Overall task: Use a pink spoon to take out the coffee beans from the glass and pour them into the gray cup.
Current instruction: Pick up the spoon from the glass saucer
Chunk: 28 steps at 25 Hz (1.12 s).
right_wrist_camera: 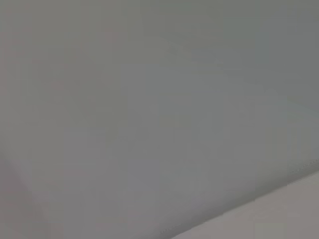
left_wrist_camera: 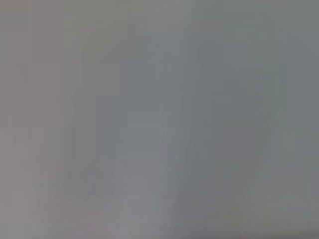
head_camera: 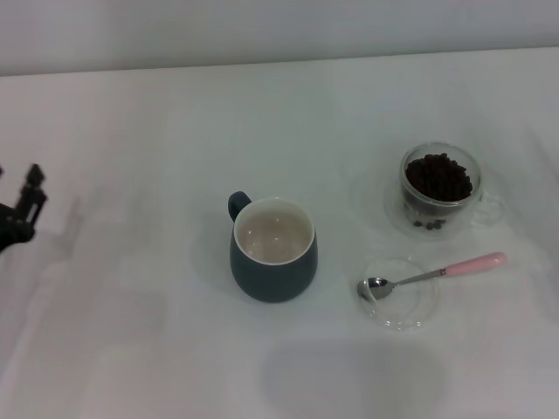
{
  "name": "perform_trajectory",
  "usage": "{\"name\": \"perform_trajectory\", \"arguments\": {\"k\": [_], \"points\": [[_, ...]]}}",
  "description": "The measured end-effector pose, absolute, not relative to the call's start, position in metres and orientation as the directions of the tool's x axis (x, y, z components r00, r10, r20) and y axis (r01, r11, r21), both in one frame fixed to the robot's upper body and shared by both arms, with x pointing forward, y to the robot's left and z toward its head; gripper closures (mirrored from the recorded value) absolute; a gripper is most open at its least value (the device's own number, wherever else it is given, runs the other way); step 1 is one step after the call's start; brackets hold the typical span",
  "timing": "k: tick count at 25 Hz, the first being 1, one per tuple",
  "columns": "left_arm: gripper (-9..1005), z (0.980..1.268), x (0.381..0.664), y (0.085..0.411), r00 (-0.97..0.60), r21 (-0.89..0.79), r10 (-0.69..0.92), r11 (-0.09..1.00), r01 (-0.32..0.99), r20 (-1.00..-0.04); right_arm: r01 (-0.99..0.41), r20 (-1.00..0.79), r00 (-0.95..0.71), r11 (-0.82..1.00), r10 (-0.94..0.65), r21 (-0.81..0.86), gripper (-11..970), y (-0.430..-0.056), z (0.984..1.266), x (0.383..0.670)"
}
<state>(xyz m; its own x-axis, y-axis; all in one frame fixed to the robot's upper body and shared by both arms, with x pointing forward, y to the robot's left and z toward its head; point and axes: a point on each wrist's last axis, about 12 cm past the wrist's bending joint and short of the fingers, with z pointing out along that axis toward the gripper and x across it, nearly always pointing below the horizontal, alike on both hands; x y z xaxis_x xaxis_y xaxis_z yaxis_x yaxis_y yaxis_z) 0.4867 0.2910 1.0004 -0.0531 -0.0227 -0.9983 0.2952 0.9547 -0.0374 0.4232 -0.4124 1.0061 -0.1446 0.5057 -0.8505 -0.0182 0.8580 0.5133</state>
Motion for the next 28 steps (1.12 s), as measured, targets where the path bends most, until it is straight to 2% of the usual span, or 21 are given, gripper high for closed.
{"name": "perform_trajectory", "arguments": {"k": [4,10,19,28], "points": [[443,1.001,0.486,0.299,-0.047,-0.047,-0.037,0.968,0.245,-0.998,-0.037,-0.743,-0.174,0.749,0.647,0.661,104,-0.413,1.007,0.406],[443,1.002,0.487,0.302,-0.041,-0.048,-0.04,0.973,0.227,-0.998,-0.063,-0.616,-0.264,0.624,0.743,0.779,104,-0.401,1.004,0.392],[442,1.003,0.49,0.301,-0.037,-0.047,-0.04,0.972,0.231,-0.999,-0.039,-0.465,-0.404,0.493,0.788,0.869,105,-0.364,0.986,0.382],[442,1.005,0.493,0.304,-0.029,-0.049,-0.044,0.975,0.215,-0.999,-0.021,-0.405,-0.488,0.453,0.773,0.891,105,-0.336,0.974,0.376]]}}
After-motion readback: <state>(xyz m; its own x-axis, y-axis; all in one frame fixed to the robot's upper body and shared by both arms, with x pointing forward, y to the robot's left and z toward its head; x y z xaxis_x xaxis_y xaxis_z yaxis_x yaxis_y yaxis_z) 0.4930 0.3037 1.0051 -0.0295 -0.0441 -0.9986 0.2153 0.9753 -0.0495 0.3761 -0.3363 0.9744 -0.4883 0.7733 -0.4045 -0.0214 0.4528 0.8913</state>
